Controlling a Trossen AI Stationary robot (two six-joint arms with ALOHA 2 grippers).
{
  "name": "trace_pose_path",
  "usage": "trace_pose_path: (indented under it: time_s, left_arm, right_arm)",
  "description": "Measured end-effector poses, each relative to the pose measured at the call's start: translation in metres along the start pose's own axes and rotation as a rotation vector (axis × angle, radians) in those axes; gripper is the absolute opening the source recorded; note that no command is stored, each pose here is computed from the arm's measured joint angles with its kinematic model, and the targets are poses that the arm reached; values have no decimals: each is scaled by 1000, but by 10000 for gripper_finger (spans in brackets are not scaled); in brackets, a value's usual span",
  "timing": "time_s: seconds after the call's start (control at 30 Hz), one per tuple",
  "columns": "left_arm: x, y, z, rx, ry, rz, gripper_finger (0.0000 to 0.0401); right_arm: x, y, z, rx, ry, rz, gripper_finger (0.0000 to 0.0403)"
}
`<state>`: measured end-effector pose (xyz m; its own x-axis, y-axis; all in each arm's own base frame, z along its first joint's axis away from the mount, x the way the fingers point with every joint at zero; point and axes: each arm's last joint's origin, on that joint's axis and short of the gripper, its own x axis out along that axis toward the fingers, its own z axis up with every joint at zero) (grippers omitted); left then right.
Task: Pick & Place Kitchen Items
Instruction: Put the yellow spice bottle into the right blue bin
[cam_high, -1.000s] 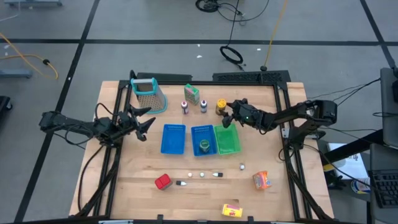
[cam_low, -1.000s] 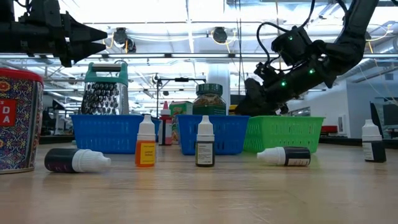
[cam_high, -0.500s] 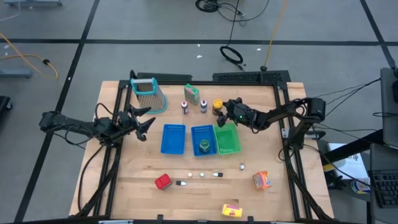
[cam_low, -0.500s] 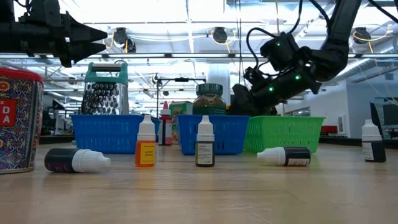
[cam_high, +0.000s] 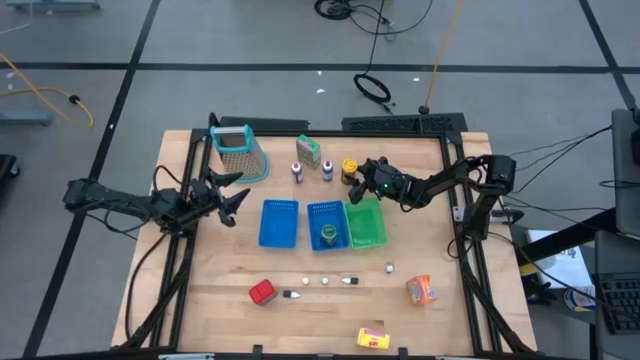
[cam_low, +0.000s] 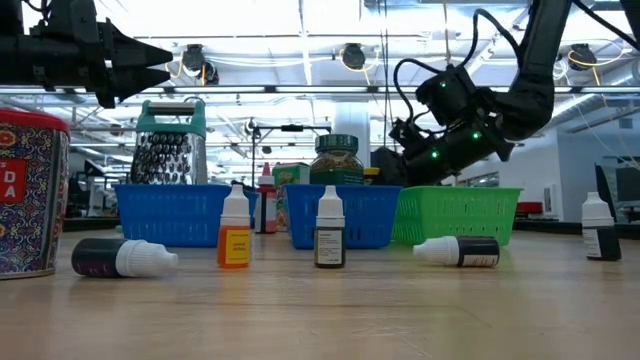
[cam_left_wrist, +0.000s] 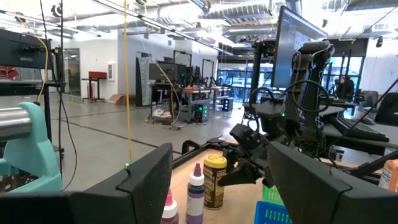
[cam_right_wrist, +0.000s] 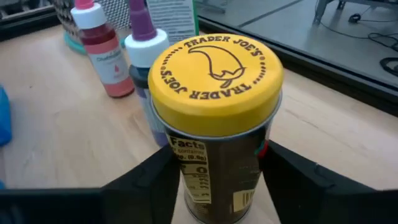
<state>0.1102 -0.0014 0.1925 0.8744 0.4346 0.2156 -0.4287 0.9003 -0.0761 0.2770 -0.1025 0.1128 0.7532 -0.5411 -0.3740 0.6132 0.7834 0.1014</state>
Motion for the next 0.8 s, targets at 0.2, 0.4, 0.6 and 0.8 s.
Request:
trace_pose_path:
  time_s: [0.2,0.4,0.6,0.8]
  left_arm:
    - [0,0,0,0,0,0,267]
    - [0,0,0,0,0,2,267]
    - [0,0,0,-1,0,3,267]
    - [0,0,0,-1,0,3,267]
  right_arm:
    - [0,0,0,-1,2,10,184]
    - [-4,1,8,-2,-27,21,184]
    - [-12,5,22,8,-57,110,184]
    - [-31,13,37,-46,-56,166,184]
